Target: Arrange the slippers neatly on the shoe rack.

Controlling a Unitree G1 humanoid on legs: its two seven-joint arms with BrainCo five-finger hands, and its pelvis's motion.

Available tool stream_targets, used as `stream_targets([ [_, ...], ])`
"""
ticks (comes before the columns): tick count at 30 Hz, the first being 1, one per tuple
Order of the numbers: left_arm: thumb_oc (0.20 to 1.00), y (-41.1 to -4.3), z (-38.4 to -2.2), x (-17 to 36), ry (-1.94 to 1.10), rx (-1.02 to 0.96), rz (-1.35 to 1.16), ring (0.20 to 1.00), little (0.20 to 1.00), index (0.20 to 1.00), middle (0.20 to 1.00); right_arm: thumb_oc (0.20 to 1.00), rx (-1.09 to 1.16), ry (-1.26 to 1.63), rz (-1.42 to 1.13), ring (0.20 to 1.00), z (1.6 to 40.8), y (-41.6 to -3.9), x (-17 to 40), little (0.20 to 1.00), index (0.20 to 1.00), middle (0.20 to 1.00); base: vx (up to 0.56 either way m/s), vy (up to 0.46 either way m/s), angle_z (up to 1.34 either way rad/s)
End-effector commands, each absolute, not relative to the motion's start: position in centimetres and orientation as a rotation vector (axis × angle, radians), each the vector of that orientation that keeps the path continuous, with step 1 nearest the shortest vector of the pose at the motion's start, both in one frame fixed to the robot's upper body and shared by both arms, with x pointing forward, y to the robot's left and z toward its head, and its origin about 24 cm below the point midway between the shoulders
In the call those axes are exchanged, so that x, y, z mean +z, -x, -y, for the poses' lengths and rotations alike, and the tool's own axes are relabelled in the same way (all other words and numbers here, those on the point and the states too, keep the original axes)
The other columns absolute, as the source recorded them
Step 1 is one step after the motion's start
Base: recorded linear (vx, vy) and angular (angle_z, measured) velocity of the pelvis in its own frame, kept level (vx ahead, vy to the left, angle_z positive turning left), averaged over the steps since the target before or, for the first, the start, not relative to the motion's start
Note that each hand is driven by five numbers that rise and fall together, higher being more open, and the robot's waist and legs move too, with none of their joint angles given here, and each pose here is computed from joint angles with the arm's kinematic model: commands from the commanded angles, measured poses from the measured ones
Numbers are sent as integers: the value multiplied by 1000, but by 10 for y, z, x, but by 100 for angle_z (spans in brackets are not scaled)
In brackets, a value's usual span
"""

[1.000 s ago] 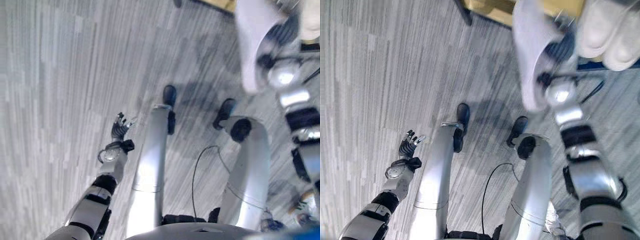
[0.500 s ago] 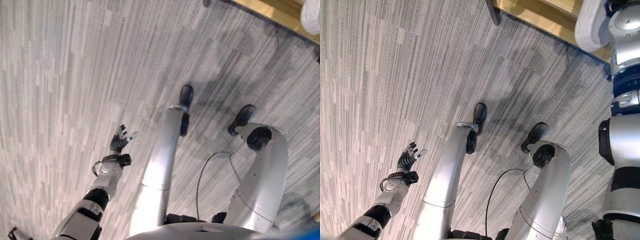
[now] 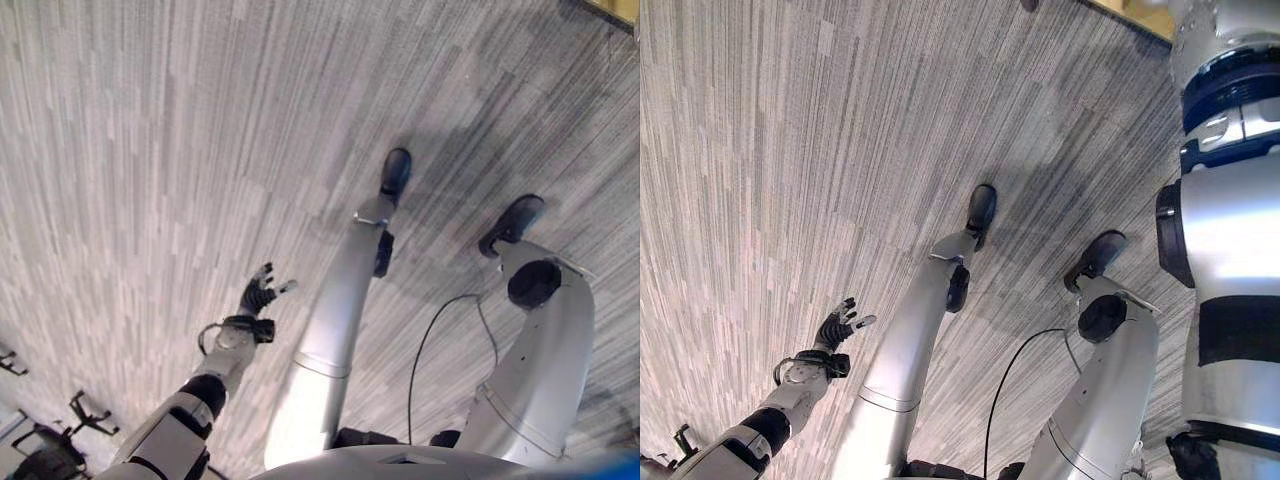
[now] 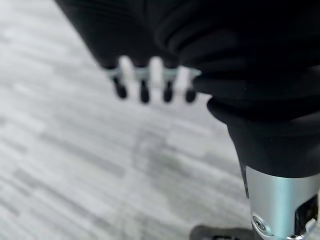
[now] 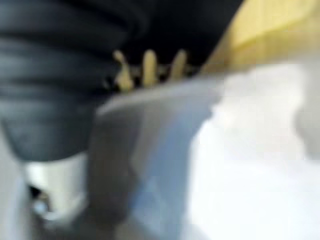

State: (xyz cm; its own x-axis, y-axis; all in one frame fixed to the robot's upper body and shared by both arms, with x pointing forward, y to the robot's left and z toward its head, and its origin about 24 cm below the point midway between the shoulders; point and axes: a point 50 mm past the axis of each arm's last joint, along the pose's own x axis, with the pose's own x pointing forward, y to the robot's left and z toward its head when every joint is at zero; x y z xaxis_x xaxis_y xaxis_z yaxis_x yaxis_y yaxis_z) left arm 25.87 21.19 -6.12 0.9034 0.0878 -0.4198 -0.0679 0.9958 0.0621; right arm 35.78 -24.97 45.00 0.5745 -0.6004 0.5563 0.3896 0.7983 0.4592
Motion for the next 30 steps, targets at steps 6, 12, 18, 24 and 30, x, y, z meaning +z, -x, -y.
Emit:
stream_targets([
  [6,1000,-242,-222,-80,-97,86,-558,1000,1000,1000,1000,1000,-629,-50,776,1000,243,-354,460,1000,1000,1000,-15,50,-2],
  [12,1000,-237,-230,-81,-84,106,-564,1000,1000,1000,1000,1000,-708,361,742,1000,234,-356,465,1000,1000,1000,-2,1,-1],
  [18,1000,-237,-233,-82,-81,142,-559,1000,1000,1000,1000,1000,-676,207,809,1000,238,-355,457,1000,1000,1000,-8,1,-3],
  [24,1000,-236,-232,-81,-103,136,-545,1000,1000,1000,1000,1000,-671,167,841,1000,243,-353,452,1000,1000,1000,-8,1,-3],
  [30,1000,-241,-225,-77,-138,79,-525,1000,1000,1000,1000,1000,-569,43,804,1000,243,-361,444,1000,1000,1000,-6,-3,-1],
])
